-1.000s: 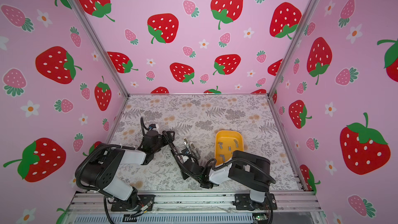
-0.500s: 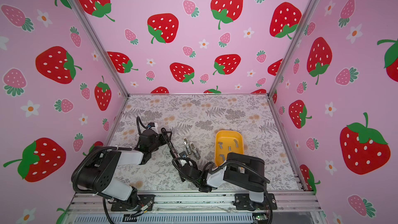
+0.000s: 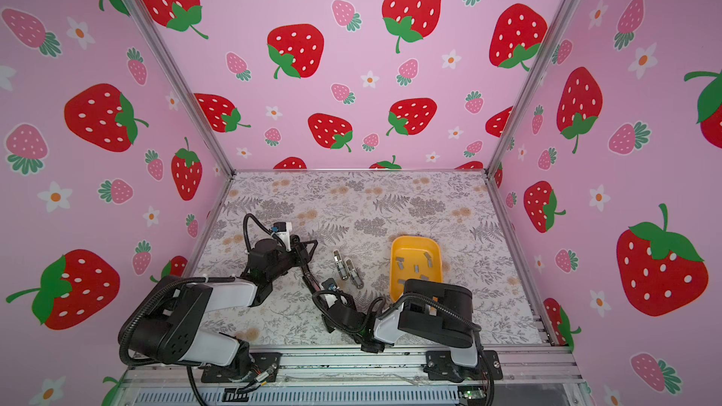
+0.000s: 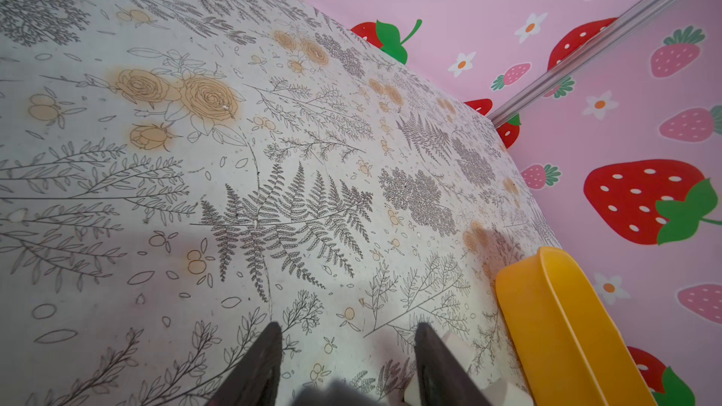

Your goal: Load the staples into the stapler

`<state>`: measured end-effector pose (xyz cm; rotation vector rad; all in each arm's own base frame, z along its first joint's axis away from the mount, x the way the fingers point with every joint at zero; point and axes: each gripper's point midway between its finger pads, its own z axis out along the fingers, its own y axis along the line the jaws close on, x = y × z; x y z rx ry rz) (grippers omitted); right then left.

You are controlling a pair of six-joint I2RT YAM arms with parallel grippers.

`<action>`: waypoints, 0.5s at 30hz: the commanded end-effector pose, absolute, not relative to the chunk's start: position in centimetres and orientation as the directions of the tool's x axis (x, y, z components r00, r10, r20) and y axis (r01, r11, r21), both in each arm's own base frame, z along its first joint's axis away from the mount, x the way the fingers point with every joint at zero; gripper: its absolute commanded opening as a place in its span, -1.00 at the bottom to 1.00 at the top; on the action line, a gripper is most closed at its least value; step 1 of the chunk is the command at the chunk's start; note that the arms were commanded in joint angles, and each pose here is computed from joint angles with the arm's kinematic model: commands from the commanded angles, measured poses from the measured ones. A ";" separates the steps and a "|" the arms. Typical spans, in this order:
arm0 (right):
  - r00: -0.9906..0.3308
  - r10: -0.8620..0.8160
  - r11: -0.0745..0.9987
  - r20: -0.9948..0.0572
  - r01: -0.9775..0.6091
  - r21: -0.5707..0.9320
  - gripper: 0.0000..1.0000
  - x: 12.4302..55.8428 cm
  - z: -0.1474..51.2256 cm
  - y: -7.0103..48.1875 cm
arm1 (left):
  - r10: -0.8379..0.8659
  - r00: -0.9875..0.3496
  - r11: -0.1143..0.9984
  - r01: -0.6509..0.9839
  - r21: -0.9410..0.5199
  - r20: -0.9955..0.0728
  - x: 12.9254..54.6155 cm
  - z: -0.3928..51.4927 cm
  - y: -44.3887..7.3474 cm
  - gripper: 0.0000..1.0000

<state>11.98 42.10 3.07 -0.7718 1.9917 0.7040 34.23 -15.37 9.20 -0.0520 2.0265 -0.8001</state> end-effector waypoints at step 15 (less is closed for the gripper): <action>-0.415 -0.281 0.625 -0.866 -0.764 0.163 -1.00 10.5 1.4 41.1 | -0.126 -0.365 0.793 0.522 -0.314 -0.923 29.8 12.4 -17.6 0.02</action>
